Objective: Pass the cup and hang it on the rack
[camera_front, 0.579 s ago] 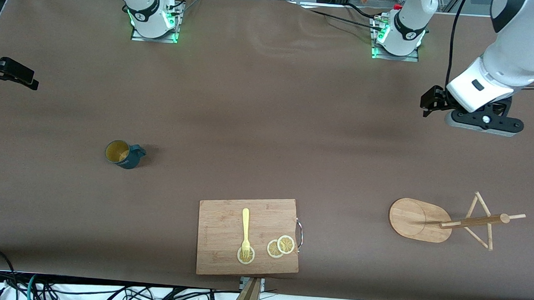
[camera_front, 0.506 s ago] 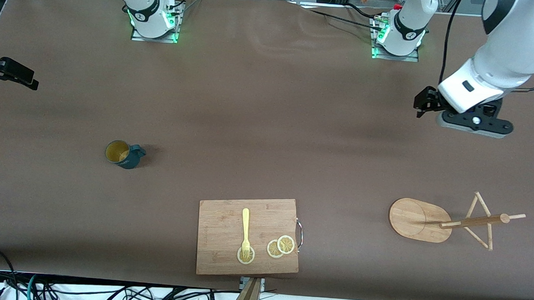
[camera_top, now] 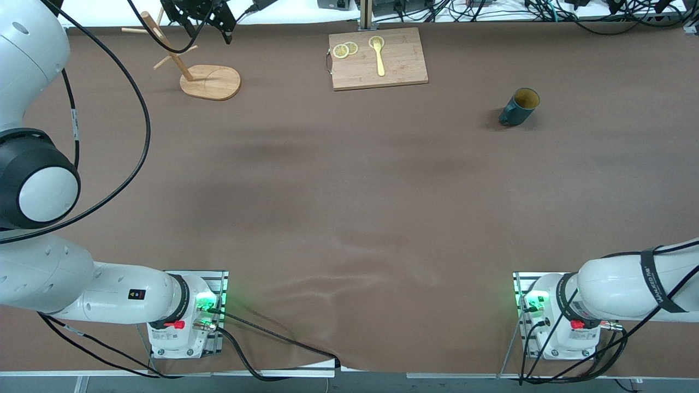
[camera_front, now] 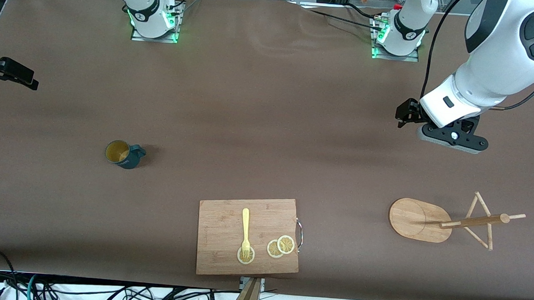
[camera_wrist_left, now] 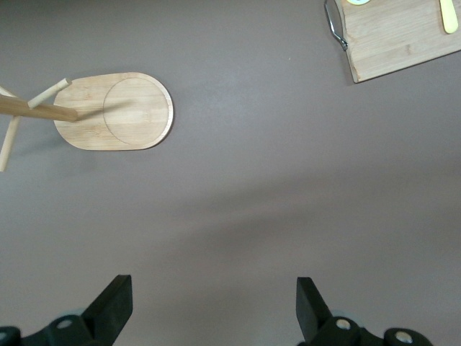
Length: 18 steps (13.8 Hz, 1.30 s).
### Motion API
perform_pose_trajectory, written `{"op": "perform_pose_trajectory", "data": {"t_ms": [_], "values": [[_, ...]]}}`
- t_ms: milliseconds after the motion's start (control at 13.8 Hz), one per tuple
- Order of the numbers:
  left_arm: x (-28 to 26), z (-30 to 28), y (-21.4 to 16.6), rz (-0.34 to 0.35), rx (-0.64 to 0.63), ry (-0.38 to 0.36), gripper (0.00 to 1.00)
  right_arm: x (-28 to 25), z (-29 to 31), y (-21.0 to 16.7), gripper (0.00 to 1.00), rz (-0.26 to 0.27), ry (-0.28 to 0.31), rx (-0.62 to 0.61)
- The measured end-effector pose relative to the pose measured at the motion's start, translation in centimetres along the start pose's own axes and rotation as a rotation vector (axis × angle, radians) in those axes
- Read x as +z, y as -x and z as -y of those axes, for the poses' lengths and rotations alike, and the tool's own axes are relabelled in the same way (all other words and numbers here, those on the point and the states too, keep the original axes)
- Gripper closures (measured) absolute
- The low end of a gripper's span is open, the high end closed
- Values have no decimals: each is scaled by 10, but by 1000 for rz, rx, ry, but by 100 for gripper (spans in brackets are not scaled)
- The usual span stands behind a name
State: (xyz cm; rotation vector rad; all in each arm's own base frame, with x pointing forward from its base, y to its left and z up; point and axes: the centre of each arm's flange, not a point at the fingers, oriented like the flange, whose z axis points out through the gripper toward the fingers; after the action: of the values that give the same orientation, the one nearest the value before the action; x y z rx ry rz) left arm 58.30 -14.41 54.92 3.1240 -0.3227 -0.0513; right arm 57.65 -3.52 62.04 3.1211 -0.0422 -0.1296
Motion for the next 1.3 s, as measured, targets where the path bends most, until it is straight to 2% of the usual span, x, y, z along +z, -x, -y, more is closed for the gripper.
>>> {"op": "perform_pose_trajectory", "data": {"t_ms": [940, 1013, 1157, 1302], "values": [[0, 23, -8, -34, -37, 0, 0, 0, -1, 0, 0, 0, -15, 3], [4, 22, -12, -41, -30, -12, 0, 0, -2, 0, 0, 0, -15, 6], [11, 21, -18, -56, -3, -86, 0, 0, -6, 0, 0, 0, -17, 12], [15, 23, -23, -67, 3, -108, 0, 2, -7, -1, 0, 3, -19, 13]]}}
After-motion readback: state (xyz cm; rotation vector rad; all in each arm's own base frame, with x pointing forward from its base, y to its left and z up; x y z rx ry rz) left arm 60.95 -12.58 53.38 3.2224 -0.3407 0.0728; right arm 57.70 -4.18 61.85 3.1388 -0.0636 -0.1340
